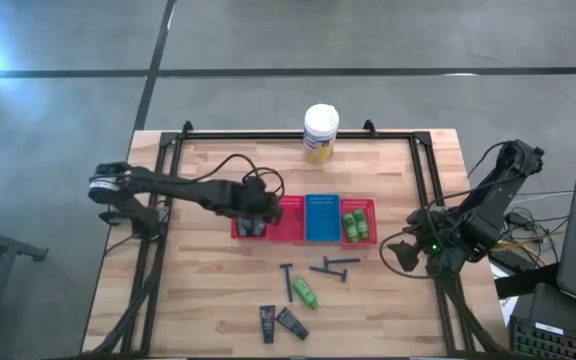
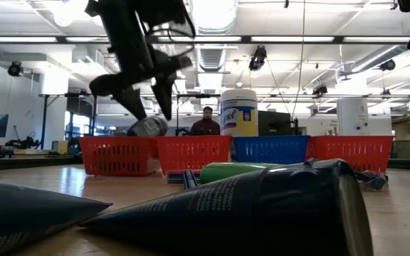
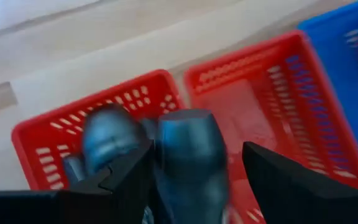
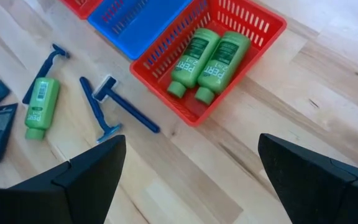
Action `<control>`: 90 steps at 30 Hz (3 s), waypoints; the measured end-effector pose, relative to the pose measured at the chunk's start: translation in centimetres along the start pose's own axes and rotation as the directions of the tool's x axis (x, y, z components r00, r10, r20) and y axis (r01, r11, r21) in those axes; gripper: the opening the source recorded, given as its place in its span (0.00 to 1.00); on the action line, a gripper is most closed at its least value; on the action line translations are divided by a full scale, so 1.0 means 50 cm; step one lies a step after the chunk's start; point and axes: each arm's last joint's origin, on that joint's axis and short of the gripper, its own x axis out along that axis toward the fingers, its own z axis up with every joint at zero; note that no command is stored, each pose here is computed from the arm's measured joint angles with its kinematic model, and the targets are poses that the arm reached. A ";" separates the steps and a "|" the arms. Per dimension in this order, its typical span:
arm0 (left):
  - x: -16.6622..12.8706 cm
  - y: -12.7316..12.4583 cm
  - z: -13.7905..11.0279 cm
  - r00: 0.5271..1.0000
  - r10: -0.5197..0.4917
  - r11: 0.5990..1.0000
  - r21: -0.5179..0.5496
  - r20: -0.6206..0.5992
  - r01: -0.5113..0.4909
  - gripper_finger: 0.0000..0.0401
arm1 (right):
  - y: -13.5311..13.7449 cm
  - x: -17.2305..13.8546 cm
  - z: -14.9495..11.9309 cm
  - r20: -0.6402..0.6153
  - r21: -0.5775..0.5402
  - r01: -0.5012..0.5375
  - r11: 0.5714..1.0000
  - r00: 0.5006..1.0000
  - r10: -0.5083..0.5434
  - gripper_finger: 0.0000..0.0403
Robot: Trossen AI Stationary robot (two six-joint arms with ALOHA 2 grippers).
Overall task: Pick & Place Travel size toiletries
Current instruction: Put the gray deodorant into the left red bin, then put the green shampoo into the right red bin
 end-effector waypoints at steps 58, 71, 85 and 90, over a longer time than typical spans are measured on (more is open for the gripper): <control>-0.268 0.190 -0.216 0.791 -0.567 0.438 0.729 -0.230 0.526 0.61 | 0.483 0.461 0.006 -0.430 -0.048 0.161 0.986 0.887 -0.166 0.81; -0.266 0.188 -0.217 0.795 -0.562 0.426 0.743 -0.229 0.516 0.61 | 0.476 0.450 0.028 -0.479 -0.079 0.148 0.986 0.862 -0.168 0.29; -0.268 0.182 -0.206 0.805 -0.589 0.498 0.757 -0.063 0.423 0.61 | 0.254 0.192 0.201 -0.328 0.374 0.460 0.805 0.878 -0.349 0.33; -0.269 0.179 -0.205 0.802 -0.595 0.517 0.745 -0.042 0.422 0.61 | 0.151 0.260 0.216 -0.366 0.436 0.431 0.790 0.887 -0.282 0.32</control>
